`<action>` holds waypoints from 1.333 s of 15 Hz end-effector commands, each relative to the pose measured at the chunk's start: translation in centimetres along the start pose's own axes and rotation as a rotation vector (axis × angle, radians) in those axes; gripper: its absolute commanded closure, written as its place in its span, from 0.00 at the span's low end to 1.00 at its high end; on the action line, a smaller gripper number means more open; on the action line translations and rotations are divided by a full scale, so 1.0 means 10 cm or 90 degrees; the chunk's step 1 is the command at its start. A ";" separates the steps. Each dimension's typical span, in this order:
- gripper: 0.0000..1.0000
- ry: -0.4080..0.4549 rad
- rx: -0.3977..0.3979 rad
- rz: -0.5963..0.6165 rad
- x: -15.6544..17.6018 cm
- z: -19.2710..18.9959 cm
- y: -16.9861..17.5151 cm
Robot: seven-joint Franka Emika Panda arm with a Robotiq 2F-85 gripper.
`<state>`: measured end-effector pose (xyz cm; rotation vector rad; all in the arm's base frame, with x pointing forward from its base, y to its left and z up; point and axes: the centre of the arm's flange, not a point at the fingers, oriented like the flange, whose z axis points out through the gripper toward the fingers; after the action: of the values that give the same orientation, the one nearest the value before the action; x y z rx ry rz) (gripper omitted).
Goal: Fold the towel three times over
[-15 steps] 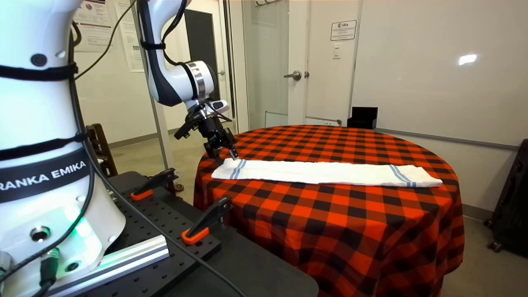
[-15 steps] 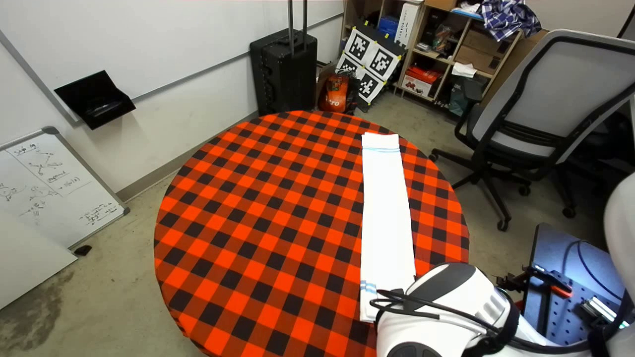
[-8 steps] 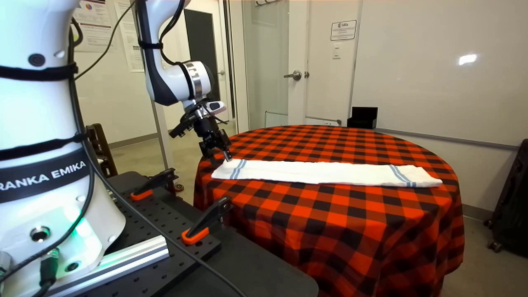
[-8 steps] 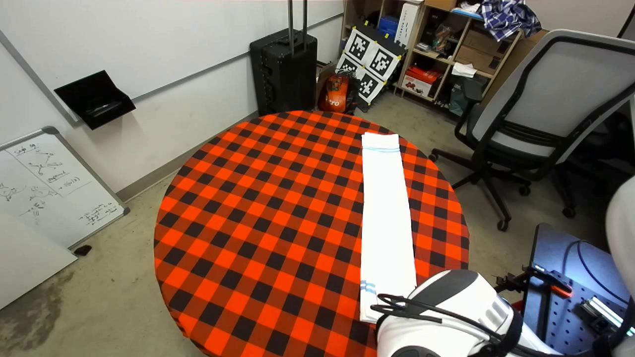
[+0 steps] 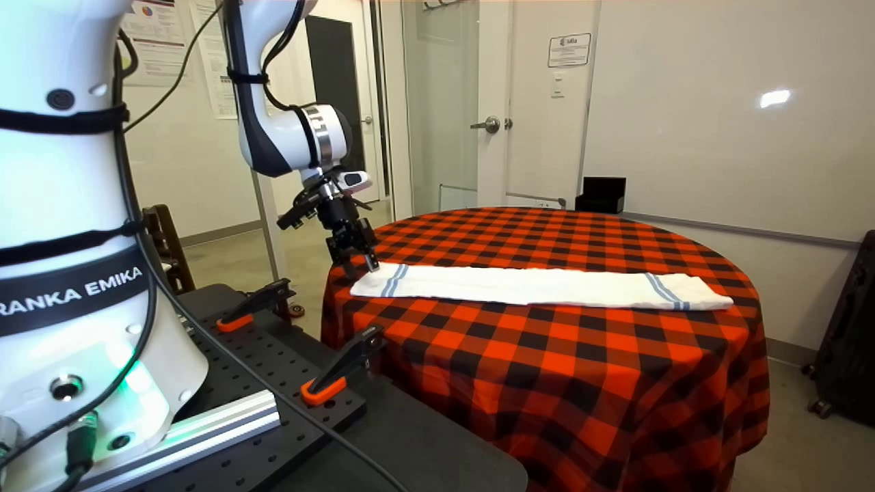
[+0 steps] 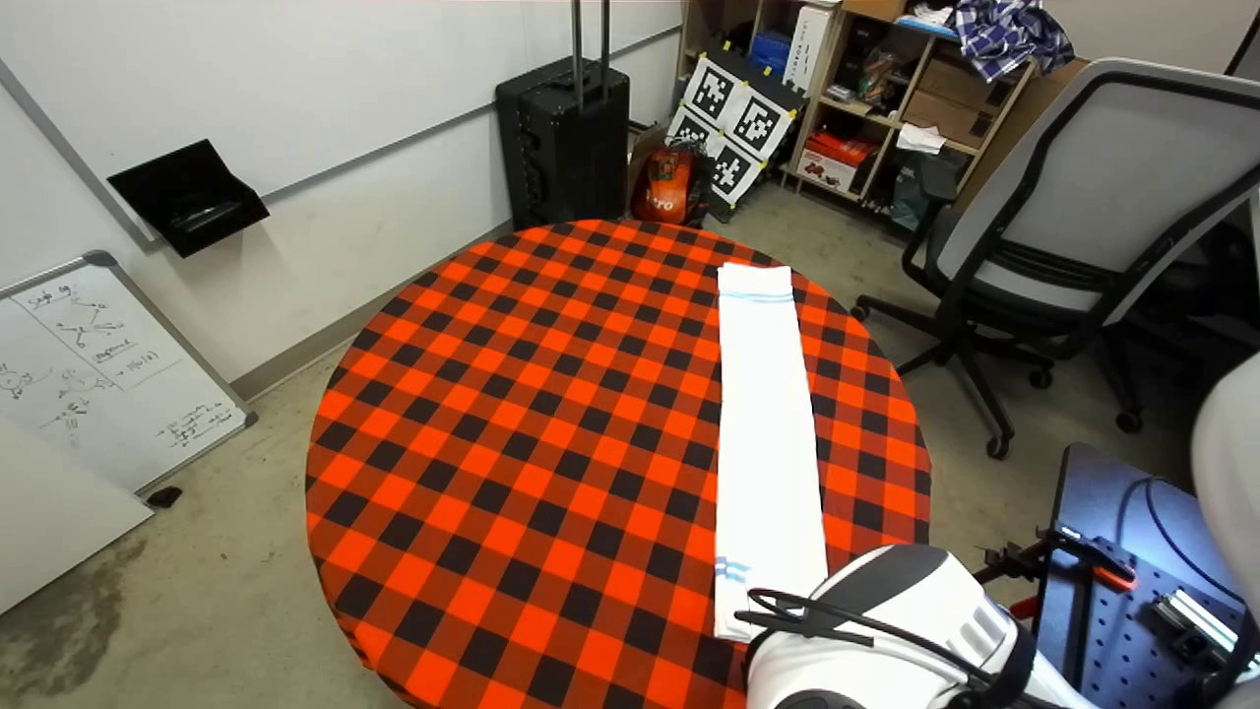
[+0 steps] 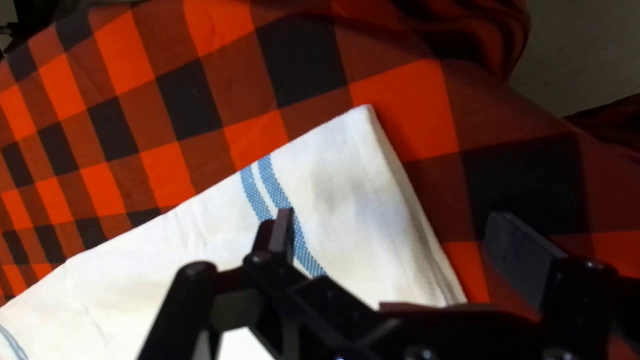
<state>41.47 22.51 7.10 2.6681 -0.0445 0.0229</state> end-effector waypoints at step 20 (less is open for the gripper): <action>0.95 -0.106 0.092 -0.008 0.20 0.21 0.26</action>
<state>43.40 19.40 6.70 2.7870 -0.0985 -0.1998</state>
